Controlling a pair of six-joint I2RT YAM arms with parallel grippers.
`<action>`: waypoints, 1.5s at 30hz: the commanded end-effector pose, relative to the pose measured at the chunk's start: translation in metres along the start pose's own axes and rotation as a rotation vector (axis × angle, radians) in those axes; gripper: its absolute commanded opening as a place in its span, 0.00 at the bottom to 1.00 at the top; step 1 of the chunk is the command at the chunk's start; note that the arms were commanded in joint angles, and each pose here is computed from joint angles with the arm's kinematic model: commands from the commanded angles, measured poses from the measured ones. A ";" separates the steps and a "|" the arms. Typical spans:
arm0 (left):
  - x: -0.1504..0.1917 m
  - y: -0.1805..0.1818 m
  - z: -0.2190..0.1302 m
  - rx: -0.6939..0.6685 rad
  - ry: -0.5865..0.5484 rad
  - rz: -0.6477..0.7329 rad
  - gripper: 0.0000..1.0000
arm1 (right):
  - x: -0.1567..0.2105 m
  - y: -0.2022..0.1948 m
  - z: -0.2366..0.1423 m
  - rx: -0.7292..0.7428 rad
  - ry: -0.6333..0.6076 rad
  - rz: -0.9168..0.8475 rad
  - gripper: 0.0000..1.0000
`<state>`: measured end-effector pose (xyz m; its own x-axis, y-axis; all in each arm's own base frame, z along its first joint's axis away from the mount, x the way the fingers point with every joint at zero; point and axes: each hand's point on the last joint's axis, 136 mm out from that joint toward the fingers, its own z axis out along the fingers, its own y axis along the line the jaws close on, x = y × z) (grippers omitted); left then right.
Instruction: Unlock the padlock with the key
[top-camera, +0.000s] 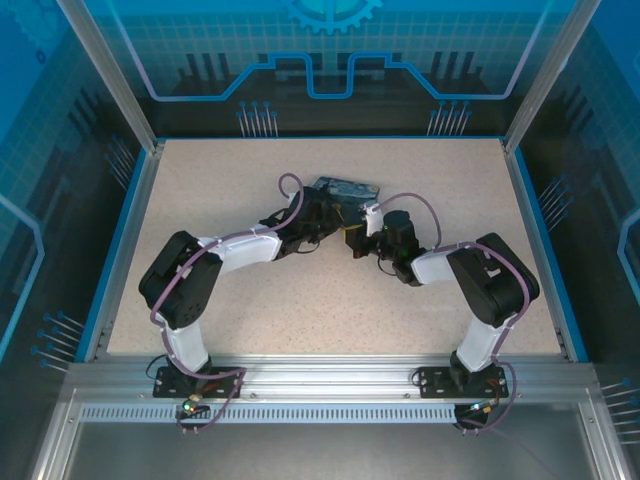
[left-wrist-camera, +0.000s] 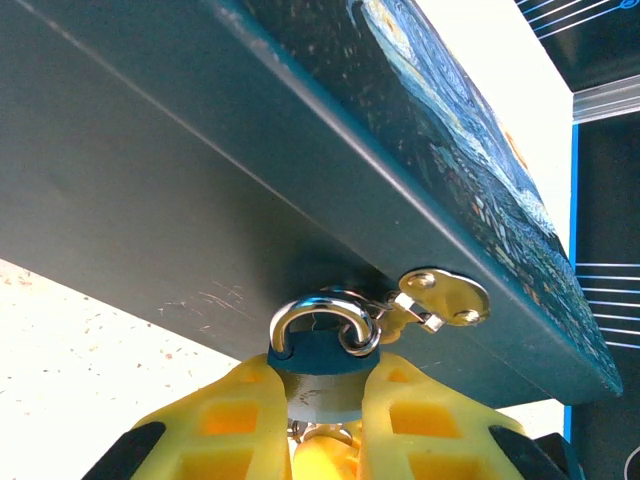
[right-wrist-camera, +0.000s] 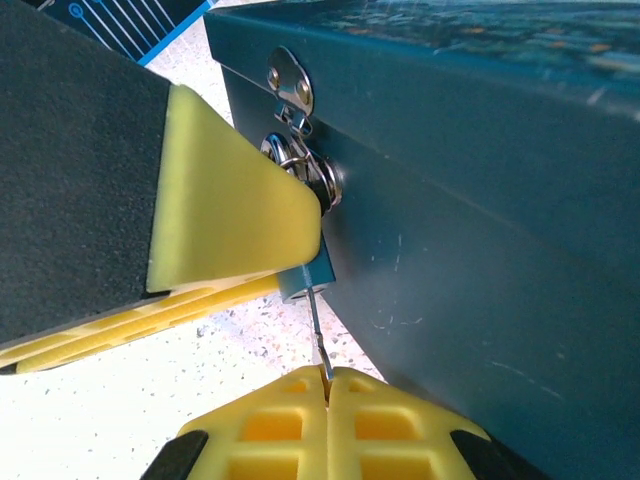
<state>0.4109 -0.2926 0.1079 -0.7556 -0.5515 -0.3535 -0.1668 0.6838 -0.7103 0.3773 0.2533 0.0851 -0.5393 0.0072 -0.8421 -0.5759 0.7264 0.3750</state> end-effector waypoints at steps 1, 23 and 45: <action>0.009 -0.023 -0.004 0.067 0.059 0.017 0.17 | -0.046 0.027 -0.006 -0.082 -0.129 -0.110 0.00; 0.005 -0.023 -0.010 0.052 0.106 -0.059 0.22 | -0.048 0.033 -0.011 -0.032 -0.131 -0.257 0.00; 0.008 -0.019 -0.005 0.045 0.115 -0.087 0.16 | -0.038 0.045 0.001 0.021 -0.083 -0.399 0.00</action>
<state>0.4048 -0.2891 0.1043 -0.7879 -0.5638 -0.2476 -0.2469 0.6576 -0.7118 0.3701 0.2560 0.0852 -0.3804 -0.2388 -0.8935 -0.6503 0.7560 0.0748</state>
